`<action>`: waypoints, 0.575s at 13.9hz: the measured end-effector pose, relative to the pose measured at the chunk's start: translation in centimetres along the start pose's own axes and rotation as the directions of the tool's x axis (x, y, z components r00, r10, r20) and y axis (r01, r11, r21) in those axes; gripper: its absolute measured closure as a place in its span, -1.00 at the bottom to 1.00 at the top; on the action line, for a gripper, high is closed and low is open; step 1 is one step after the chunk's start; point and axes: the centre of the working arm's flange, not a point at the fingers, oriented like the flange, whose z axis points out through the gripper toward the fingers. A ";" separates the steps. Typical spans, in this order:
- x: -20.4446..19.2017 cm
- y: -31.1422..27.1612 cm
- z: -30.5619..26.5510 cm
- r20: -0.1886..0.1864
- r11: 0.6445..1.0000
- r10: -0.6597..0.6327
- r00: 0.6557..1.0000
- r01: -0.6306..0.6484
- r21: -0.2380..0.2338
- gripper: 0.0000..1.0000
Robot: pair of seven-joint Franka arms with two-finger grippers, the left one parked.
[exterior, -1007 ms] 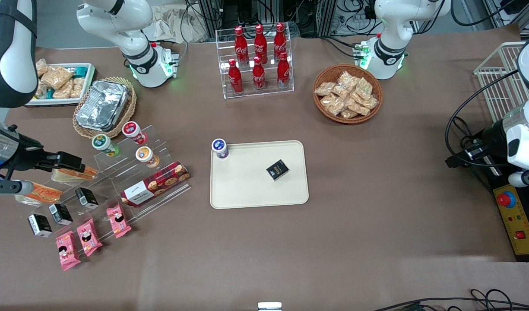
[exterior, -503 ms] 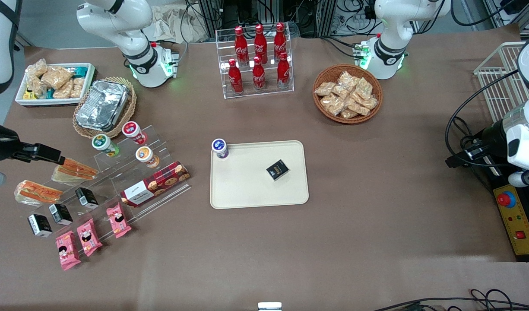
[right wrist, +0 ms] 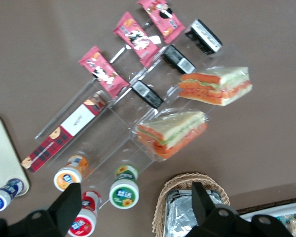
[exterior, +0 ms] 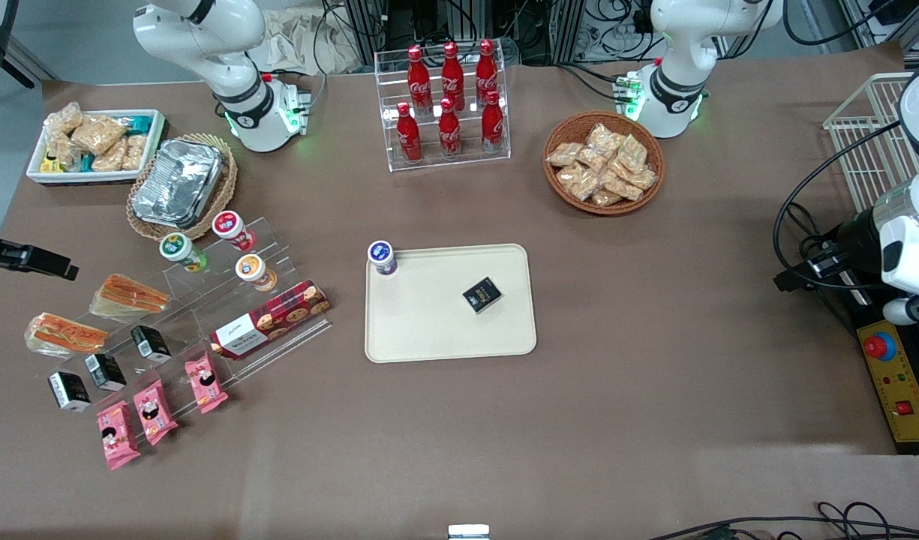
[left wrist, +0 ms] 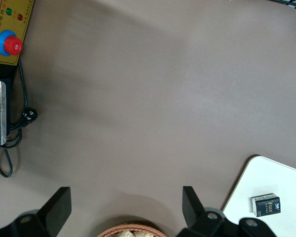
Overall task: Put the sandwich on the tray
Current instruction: 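Move the right gripper over the rack toward the wrapped sandwiches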
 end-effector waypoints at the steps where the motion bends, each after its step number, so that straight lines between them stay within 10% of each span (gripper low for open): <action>1: 0.3 1.4 0.5 0.008 1.000 0.025 1.000 -0.025 -0.001 -0.98; 8: 2.2 8.4 4.2 0.041 0.939 0.343 0.938 -0.343 -0.019 -0.97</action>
